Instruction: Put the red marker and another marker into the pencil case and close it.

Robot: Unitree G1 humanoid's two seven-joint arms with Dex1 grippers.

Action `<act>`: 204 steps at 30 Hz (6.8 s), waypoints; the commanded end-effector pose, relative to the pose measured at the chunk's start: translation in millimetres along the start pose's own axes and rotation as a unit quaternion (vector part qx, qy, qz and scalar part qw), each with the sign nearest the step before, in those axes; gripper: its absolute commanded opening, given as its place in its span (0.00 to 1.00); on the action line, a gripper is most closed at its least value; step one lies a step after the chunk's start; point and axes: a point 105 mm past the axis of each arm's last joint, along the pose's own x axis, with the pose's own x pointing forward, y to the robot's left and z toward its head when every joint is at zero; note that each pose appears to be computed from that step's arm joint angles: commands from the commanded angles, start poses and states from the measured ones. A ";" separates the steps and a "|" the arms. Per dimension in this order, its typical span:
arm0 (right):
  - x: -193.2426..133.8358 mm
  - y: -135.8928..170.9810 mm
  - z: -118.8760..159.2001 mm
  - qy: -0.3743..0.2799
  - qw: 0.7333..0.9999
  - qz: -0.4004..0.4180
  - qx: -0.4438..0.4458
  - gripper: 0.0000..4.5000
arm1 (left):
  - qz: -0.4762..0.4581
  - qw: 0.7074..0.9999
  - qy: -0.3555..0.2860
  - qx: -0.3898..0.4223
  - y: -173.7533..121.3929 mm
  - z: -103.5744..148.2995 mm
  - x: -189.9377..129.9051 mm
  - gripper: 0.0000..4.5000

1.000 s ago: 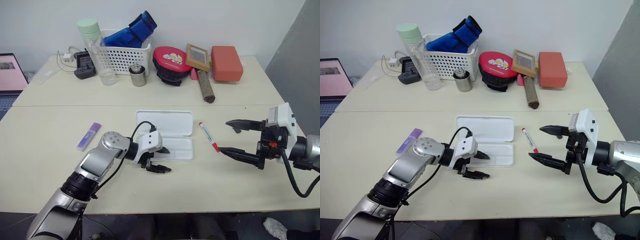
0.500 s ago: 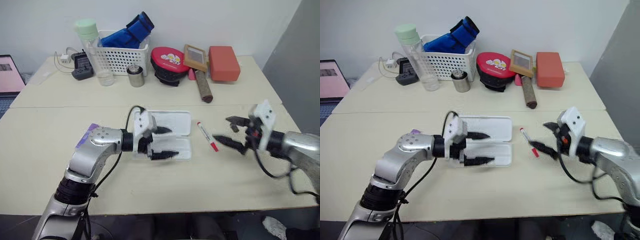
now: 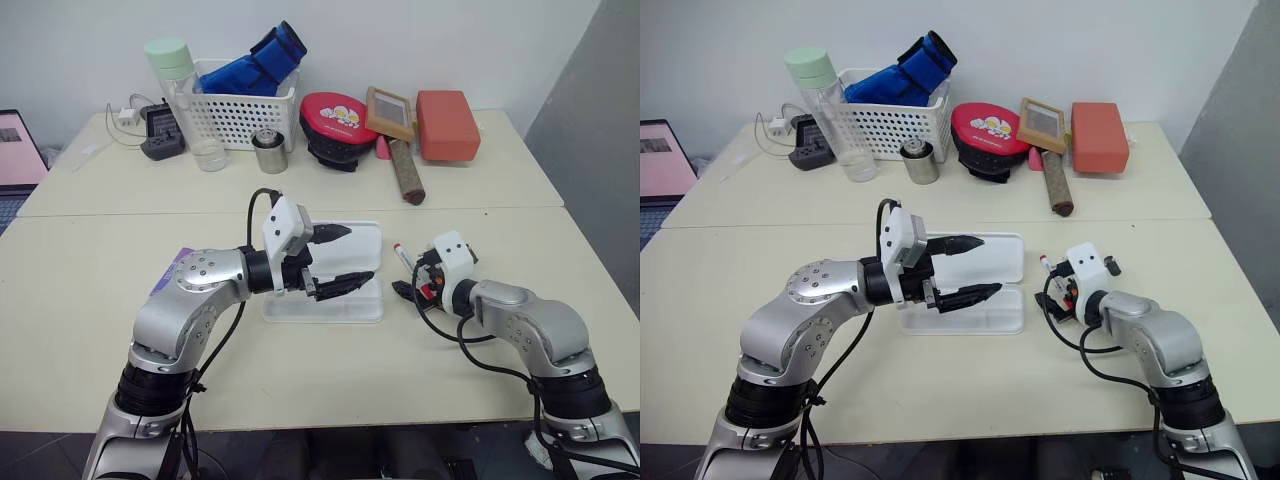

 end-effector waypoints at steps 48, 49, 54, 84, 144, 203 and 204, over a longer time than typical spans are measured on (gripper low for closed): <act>-6.0 67.0 56.7 -0.047 0.868 0.300 -0.393 0.06 | 0.038 0.990 0.137 0.011 -0.3 -8.6 -128.4 1.00; -1.5 70.2 55.9 -0.045 0.864 0.306 -0.398 0.06 | 0.040 0.990 0.137 0.010 -0.5 -8.7 -127.9 1.00; 10.1 85.9 56.9 -0.046 0.852 0.335 -0.401 0.06 | 0.043 0.990 0.137 0.003 -7.2 -9.8 -125.4 1.00; 34.4 107.2 72.8 -0.061 0.833 0.374 -0.403 0.31 | 0.049 0.990 0.132 -0.004 -8.5 -7.1 -120.6 1.00; -70.8 122.8 127.4 -0.209 0.843 0.414 -0.274 1.00 | 0.373 0.873 0.251 -0.189 91.9 -154.2 -217.3 0.54; -96.7 73.8 94.9 -0.186 0.899 0.307 -0.249 1.00 | -0.155 0.935 0.306 0.086 33.1 -79.8 -59.5 0.27; -96.9 74.0 94.4 -0.186 0.900 0.308 -0.248 1.00 | -0.155 0.936 0.305 0.086 33.4 -79.4 -58.1 0.27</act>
